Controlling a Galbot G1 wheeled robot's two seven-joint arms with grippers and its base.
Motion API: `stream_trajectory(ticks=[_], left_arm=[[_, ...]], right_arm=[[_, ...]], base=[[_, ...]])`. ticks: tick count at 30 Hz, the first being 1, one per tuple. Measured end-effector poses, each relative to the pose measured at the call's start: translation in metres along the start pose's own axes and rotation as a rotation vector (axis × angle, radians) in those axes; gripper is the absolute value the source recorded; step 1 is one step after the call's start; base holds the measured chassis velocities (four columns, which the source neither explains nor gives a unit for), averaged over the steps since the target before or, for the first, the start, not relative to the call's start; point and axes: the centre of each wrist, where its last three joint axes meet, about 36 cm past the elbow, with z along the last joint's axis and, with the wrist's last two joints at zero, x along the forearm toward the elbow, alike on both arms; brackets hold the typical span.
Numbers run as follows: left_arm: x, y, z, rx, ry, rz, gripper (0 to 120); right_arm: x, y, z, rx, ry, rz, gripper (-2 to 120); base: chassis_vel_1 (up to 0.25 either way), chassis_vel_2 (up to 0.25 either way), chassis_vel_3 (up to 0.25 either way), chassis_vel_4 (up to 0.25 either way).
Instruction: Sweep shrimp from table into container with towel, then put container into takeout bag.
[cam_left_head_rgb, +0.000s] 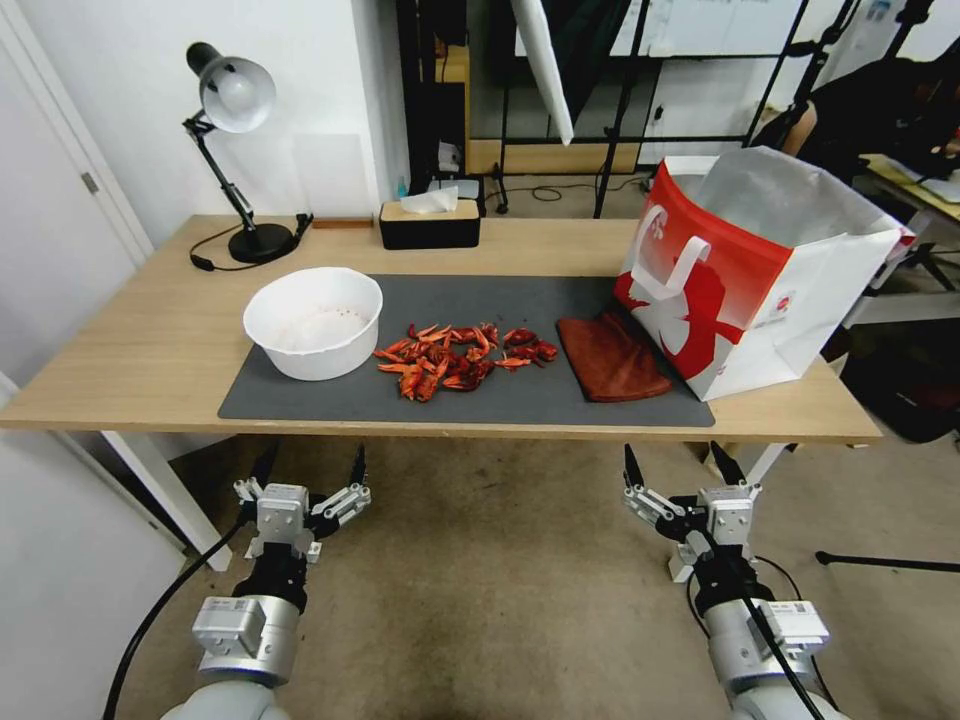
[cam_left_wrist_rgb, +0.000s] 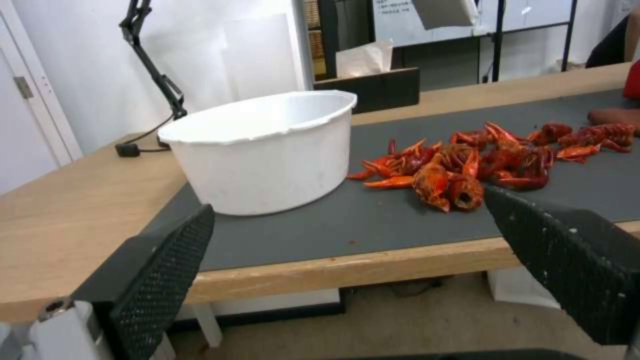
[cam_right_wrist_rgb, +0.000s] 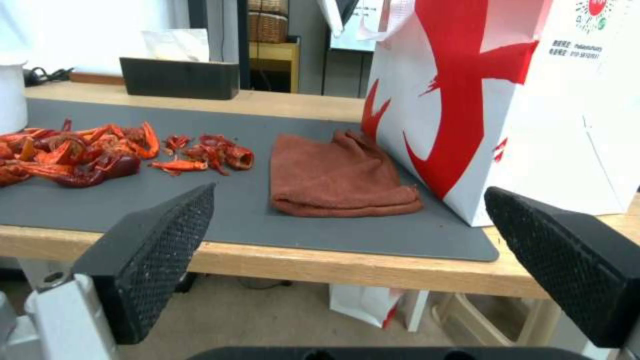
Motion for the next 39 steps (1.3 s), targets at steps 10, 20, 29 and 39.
stream_trajectory(ticks=[10,20,29,39], left_arm=[[0.0,0.0,0.0,0.0,0.0,0.0,100],[-0.013,-0.002,-0.004,0.054,0.001,0.003,100],[-0.054,-0.009,-0.019,0.201,0.076,0.037,100],[-0.069,-0.01,-0.02,0.244,0.125,0.079,100]], right_arm=[[0.0,0.0,0.0,0.0,0.0,0.0,100],[-0.006,0.011,-0.008,0.013,0.042,-0.035,100],[-0.021,0.037,-0.031,0.044,0.145,-0.117,100],[-0.021,0.031,-0.038,0.05,0.117,-0.105,100]], base=[[0.0,0.0,0.0,0.0],[0.0,0.0,0.0,0.0],[0.0,0.0,0.0,0.0],[0.0,0.0,0.0,0.0]])
